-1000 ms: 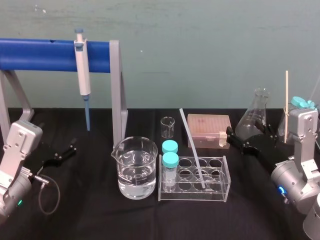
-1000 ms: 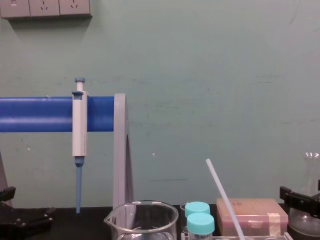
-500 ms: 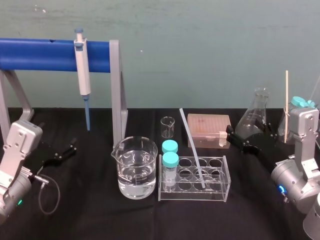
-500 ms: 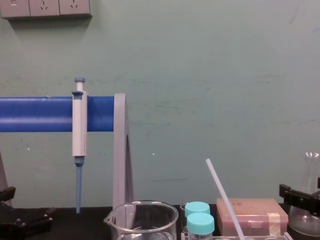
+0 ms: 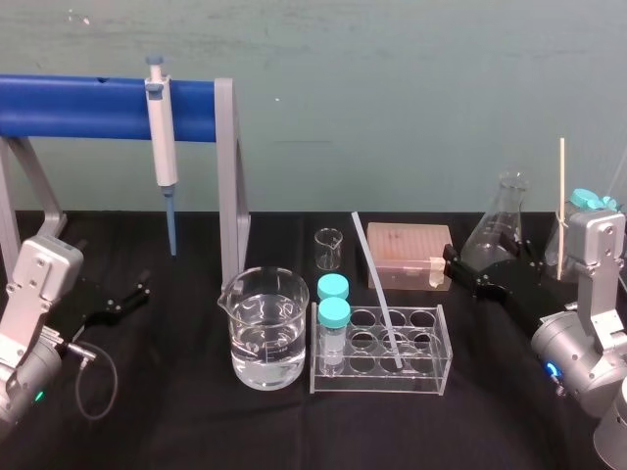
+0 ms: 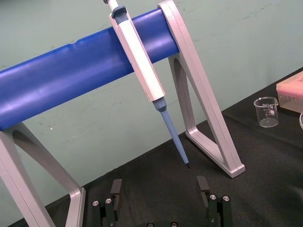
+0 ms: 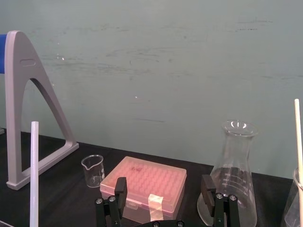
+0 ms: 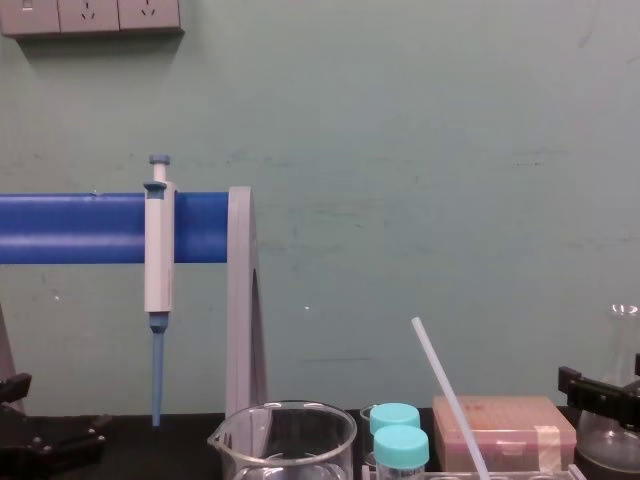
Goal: Pick up the stirring rod with one hand, then place it down.
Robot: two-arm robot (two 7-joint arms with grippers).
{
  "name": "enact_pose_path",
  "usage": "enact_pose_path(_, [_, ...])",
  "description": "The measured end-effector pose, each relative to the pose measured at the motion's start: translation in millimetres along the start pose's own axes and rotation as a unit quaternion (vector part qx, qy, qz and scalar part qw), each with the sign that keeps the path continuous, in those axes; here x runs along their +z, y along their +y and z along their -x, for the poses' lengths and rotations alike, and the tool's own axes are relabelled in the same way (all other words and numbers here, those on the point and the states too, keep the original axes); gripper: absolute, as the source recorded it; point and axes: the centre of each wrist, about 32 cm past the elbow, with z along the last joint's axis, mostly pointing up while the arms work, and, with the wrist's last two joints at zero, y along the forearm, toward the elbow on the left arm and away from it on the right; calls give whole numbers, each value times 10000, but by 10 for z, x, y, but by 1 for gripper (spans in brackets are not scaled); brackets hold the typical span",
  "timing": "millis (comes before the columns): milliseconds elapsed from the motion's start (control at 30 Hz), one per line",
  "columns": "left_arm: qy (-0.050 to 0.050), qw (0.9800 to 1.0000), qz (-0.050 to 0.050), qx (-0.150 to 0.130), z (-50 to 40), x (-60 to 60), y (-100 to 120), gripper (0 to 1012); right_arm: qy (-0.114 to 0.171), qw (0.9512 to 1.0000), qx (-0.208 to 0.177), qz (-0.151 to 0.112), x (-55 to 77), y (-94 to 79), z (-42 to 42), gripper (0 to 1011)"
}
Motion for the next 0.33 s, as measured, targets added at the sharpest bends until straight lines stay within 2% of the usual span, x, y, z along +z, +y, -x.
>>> enact_pose_path(333, [0,10000,0,0,0,0,0,1000,3,10000,0,-4,1,0,0,1003])
